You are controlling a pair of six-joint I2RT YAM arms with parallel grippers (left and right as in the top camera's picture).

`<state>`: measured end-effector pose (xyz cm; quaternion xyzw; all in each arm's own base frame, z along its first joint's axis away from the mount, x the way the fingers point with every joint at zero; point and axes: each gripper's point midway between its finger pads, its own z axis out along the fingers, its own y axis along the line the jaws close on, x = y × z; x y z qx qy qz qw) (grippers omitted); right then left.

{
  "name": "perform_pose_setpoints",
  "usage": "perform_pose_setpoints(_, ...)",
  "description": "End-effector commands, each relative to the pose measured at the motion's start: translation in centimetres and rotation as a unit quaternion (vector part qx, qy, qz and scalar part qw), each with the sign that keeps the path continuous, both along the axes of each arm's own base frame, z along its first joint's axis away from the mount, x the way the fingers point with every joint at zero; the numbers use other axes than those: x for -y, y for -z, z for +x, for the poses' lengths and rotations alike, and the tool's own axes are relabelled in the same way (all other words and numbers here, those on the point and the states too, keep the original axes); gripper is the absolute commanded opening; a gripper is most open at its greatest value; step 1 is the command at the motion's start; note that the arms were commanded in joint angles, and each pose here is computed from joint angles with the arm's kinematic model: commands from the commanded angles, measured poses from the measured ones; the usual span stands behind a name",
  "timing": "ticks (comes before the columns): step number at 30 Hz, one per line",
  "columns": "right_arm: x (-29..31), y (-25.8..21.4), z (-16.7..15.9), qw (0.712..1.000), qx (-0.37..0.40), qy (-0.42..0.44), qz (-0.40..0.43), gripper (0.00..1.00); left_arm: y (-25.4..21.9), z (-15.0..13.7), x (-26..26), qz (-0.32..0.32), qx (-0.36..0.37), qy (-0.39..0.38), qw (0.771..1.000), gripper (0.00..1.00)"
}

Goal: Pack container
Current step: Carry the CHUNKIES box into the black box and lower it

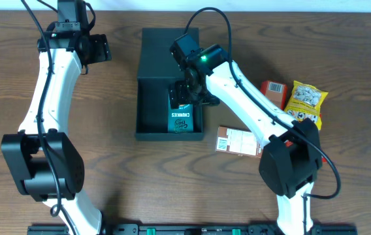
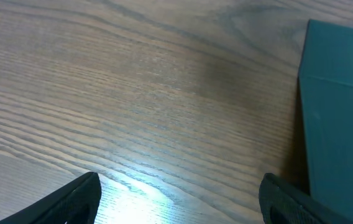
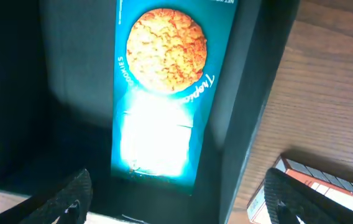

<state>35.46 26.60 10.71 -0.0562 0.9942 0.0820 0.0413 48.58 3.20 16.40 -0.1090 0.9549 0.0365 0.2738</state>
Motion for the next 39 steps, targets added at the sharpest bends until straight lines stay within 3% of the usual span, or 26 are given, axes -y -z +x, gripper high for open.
perform_pose_setpoints(1, -0.3, -0.2, 0.2, 1.0, 0.008, 0.002, -0.004, 0.88, -0.7, 0.1, -0.1, 0.0, 0.006, 0.006, 1.0, 0.83)
perform_pose_setpoints(3, -0.4, -0.2, 0.1, 1.0, 0.009, -0.007, -0.002, 0.85, -0.7, 0.1, -0.1, 0.0, 0.006, 0.006, 1.0, 0.82)
perform_pose_setpoints(5, -1.0, -0.3, -0.1, 1.0, 0.009, -0.027, 0.007, 0.74, -0.7, 0.1, -0.1, 0.0, 0.006, 0.006, 1.0, 0.82)
perform_pose_setpoints(8, -2.4, -0.5, 0.0, 0.997, 0.025, -0.074, 0.027, 0.21, -0.7, 0.1, -0.1, 0.0, 0.006, 0.006, 1.0, 0.82)
perform_pose_setpoints(11, -4.1, -0.1, 0.5, 0.991, 0.053, -0.122, 0.033, 0.03, -0.7, 0.1, -0.1, 0.0, 0.006, 0.006, 1.0, 0.82)
perform_pose_setpoints(30, -7.8, 6.6, 0.1, 0.98, 0.037, -0.195, 0.03, 0.01, -0.5, -0.2, -0.4, 0.001, -0.001, 0.002, 1.0, 0.83)
perform_pose_setpoints(39, -4.6, 7.7, 1.0, 0.989, 0.033, -0.135, -0.041, 0.01, -0.4, -0.3, -0.4, 0.001, -0.003, 0.002, 1.0, 0.83)
